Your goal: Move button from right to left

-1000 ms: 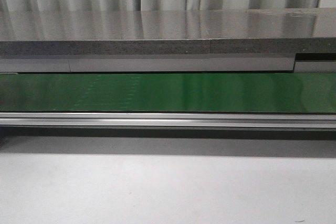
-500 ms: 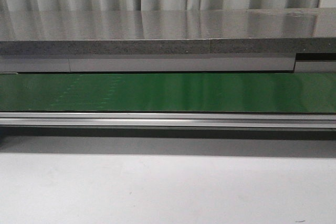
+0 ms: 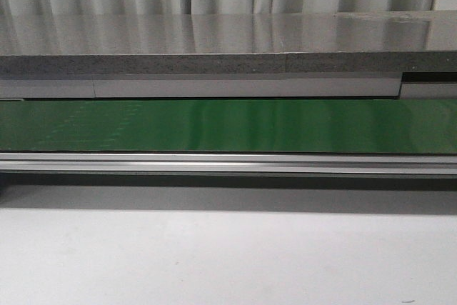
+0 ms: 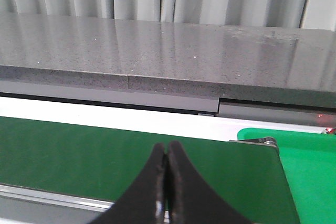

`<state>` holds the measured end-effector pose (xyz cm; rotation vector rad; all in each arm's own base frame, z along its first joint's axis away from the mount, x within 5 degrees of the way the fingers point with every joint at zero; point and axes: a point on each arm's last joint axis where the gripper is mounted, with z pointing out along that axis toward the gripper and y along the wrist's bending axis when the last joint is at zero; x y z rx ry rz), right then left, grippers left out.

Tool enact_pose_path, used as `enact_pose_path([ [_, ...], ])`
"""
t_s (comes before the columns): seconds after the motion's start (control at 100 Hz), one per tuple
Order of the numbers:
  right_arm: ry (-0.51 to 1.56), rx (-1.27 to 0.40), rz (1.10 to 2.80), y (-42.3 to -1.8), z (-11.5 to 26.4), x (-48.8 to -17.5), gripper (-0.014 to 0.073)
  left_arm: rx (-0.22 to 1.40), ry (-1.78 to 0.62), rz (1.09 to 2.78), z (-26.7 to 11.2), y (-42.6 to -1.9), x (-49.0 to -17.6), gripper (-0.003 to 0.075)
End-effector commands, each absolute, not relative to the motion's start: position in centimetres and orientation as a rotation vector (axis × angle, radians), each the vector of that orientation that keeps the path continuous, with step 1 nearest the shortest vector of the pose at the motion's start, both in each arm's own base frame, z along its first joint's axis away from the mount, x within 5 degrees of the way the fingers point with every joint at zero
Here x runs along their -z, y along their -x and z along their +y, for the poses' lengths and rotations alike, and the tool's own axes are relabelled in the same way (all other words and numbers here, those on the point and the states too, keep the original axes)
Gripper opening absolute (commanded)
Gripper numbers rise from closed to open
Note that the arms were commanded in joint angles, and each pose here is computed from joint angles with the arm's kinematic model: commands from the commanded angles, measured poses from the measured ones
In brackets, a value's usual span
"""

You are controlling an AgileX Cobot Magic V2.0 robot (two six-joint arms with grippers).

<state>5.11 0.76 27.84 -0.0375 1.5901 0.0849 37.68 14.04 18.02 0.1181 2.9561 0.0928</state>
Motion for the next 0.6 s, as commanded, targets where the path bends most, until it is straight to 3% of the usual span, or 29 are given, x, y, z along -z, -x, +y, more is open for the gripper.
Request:
enact_pose_path([
  [0.0,0.021,-0.070,1.505,-5.06,0.57,-29.27,-0.0059,-0.126,-0.105,2.877,14.26,-38.27,-19.60,0.0155],
  [0.12,0.021,-0.070,1.505,-5.06,0.57,-29.27,-0.0059,-0.118,-0.105,2.891,14.31,-38.40,-18.88,0.0206],
  [0.36,0.021,-0.070,1.505,-5.06,0.57,-29.27,-0.0059,-0.115,-0.103,2.896,14.31,-38.39,-18.96,0.0502],
  [0.59,0.021,-0.070,1.505,-5.06,0.57,-29.27,-0.0059,-0.171,-0.135,2.902,14.61,-38.28,-19.78,0.0533],
])
